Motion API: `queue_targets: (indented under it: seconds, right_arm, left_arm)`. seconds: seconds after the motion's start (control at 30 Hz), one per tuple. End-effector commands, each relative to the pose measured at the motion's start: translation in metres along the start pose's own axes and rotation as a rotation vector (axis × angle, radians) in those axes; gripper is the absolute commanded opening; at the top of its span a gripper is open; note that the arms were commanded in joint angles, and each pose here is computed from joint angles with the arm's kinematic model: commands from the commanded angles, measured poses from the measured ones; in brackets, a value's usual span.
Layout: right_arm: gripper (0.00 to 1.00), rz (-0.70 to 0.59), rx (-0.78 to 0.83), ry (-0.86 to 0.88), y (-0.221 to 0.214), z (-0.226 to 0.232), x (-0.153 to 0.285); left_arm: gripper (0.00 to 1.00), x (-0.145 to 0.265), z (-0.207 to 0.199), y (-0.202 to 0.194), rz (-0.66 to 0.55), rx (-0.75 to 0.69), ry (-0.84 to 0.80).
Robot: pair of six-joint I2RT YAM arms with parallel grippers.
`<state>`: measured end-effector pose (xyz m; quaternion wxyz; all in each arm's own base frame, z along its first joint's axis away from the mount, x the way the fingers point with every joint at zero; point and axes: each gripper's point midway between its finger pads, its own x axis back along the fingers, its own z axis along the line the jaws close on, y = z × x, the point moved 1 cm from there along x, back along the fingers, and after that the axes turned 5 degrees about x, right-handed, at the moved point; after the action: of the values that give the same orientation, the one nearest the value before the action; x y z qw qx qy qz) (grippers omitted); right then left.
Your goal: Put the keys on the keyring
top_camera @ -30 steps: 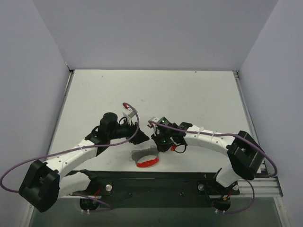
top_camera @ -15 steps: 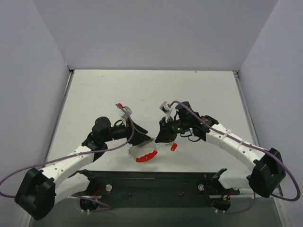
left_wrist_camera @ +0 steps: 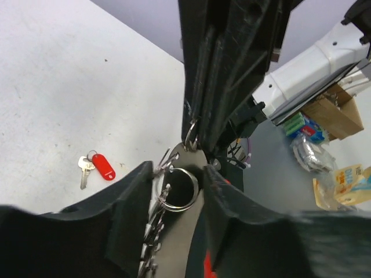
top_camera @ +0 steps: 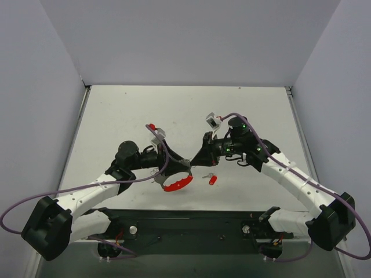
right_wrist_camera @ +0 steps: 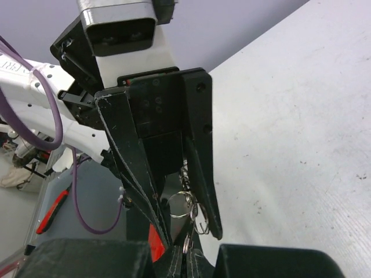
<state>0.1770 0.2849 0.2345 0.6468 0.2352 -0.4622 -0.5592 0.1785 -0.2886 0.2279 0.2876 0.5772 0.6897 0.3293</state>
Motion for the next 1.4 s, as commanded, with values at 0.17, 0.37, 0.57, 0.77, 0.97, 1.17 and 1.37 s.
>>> queue_targets:
  seconds: [0.17,0.37,0.57,0.77,0.97,1.17,1.37]
  right_arm:
    - [0.00,-0.140,0.134,0.060,0.048,0.022,0.015]
    - [0.46,-0.197,0.162,0.002,0.054,0.019,0.027]
    - [0.63,-0.244,0.186,-0.017,0.060,0.020,0.042]
    - [0.65,-0.208,0.182,0.054,0.049,0.028,0.039]
    - [0.56,-0.161,0.145,0.132,0.034,0.034,0.033]
    - [0.56,-0.233,0.095,0.195,0.037,0.033,0.028]
    - [0.49,-0.201,0.100,0.119,0.031,0.027,0.020]
  left_arm:
    - [0.00,0.000,-0.028,0.010,-0.001,-0.054,-0.130]
    - [0.00,0.002,-0.035,0.015,-0.014,-0.081,-0.144]
    - [0.00,0.005,-0.044,0.018,-0.017,-0.105,-0.171]
    - [0.00,0.009,-0.056,0.025,-0.036,-0.130,-0.197]
    - [0.00,0.016,-0.079,0.033,-0.068,-0.166,-0.285]
    - [0.00,0.026,-0.111,0.039,-0.076,-0.221,-0.422]
    - [0.00,0.034,-0.129,0.045,-0.098,-0.269,-0.458]
